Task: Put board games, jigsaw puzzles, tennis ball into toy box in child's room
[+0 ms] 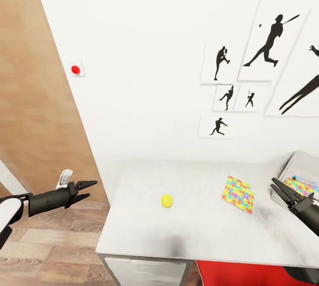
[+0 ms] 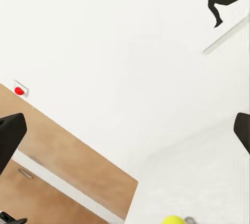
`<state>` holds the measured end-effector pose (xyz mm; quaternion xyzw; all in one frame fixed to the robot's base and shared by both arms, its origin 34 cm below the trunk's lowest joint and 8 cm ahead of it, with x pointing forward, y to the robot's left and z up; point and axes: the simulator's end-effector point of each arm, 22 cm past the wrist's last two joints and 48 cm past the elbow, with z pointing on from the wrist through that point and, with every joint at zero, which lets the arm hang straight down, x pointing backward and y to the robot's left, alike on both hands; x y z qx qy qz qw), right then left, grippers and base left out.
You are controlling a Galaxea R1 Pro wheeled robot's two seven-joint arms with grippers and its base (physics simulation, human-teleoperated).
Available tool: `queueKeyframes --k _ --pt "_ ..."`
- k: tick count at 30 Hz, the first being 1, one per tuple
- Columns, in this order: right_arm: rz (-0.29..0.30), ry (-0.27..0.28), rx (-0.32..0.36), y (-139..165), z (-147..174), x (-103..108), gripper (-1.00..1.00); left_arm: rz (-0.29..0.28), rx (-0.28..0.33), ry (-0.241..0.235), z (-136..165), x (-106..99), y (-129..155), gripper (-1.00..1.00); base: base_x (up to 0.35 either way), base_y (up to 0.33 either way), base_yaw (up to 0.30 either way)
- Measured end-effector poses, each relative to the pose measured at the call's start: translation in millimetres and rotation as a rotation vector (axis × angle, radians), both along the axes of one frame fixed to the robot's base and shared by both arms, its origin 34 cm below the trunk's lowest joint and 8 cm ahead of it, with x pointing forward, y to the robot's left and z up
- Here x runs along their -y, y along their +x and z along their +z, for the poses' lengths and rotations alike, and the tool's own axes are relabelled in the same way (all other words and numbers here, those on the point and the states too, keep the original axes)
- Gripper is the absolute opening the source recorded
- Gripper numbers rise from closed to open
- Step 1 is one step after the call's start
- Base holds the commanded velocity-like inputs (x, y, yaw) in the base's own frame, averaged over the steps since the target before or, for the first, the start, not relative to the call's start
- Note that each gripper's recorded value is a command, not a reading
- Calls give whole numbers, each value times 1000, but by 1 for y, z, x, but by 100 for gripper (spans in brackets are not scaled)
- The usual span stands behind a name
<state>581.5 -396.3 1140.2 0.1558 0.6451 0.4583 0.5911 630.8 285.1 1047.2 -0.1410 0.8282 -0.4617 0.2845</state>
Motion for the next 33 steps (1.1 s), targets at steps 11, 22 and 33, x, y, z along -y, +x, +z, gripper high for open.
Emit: queueKeyframes --k 11,22,33 --pt "0 -5 9 0 3 0 100 -1 5 -1 2 0 0 100 8 62 -271" --pt "-1 -5 11 -1 4 0 100 0 7 -1 3 0 0 100 135 49 -128" --pt "-1 -7 13 -1 5 -1 100 0 6 0 3 0 0 100 147 2 -2"
